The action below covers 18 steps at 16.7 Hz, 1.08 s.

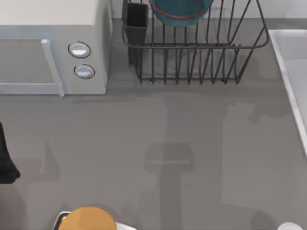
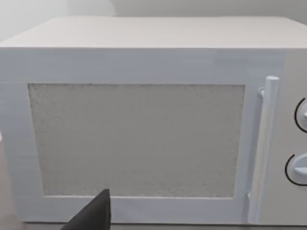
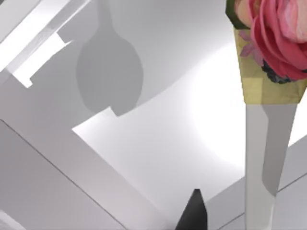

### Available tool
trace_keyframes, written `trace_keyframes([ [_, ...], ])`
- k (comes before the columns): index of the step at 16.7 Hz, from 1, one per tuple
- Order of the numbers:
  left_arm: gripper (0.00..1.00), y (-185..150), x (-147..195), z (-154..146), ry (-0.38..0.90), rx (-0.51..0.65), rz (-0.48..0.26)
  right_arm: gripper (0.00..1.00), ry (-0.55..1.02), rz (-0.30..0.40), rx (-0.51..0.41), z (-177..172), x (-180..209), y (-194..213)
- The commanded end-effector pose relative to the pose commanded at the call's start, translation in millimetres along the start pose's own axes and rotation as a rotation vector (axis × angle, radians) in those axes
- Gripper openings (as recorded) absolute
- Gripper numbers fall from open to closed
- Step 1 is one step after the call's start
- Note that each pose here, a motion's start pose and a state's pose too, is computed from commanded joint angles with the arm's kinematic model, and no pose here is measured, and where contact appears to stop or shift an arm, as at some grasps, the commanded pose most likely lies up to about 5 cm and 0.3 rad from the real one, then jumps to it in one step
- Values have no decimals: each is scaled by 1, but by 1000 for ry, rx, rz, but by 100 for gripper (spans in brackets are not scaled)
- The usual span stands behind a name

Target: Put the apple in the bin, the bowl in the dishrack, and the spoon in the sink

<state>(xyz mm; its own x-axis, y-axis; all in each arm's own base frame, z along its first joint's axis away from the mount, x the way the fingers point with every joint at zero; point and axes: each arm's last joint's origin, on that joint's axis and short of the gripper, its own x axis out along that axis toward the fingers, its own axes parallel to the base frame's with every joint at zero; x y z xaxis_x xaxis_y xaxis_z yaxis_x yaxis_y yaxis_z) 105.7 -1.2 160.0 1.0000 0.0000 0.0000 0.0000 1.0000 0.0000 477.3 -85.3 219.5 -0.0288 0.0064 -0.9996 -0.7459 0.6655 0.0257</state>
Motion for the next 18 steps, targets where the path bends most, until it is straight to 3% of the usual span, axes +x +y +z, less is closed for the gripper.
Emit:
trace_keyframes([
  [6,100,0,0,0,0,0,0,0,-17,-34,21,32,20,-3],
  [18,100,0,0,0,0,0,0,0,-14,-30,13,36,43,-7],
])
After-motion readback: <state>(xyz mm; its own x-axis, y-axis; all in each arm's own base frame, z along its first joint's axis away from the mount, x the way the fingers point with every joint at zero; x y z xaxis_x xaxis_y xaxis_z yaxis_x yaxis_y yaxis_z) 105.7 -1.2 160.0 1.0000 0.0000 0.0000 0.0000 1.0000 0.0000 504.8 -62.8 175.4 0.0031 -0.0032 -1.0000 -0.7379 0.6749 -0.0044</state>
